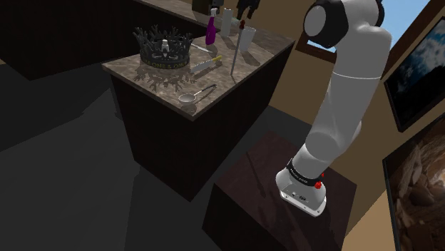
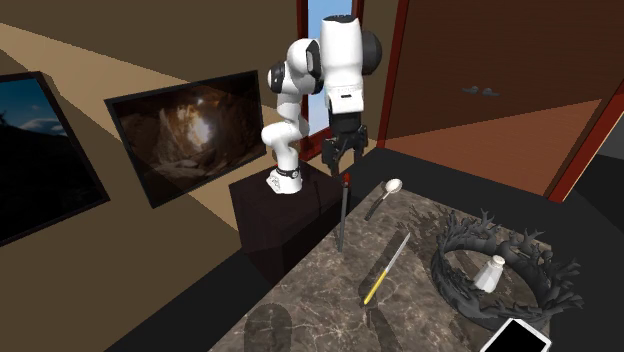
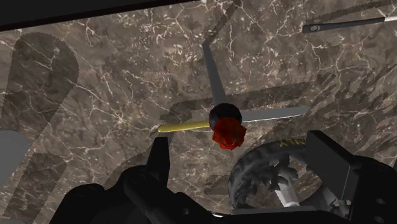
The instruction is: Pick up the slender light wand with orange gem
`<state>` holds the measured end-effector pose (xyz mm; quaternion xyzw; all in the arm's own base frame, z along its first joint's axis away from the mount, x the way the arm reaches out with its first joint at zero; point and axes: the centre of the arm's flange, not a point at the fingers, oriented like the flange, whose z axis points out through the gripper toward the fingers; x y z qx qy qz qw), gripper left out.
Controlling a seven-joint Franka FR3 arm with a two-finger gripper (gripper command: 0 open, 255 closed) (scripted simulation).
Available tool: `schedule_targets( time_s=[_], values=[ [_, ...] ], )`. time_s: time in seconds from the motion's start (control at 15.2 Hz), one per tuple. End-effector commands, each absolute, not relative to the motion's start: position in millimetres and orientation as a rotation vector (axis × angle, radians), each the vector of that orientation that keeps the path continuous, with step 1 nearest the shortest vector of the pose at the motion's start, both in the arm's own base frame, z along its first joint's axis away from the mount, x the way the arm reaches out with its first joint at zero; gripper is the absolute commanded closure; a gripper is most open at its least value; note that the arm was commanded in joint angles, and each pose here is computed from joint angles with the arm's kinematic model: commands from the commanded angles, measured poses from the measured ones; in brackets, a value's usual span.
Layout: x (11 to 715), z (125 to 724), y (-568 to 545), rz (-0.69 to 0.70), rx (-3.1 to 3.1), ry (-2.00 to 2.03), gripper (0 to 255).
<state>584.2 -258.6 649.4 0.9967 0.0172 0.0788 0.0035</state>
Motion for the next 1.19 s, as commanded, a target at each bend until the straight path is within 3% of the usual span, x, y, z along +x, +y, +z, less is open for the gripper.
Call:
schedule_targets(
  time_s=[0.0,0.46,0.53,1.12],
  values=[
    [588.1,641.2,-261.1,0.253,3.125,0.056,0],
    [588.0,611.7,-261.0,0.252,3.125,0.056,0],
    [587.4,611.8,-261.4,0.252,3.125,0.056,255],
    [588.1,611.7,-261.1,0.253,3.125,0.056,255]
  ],
)
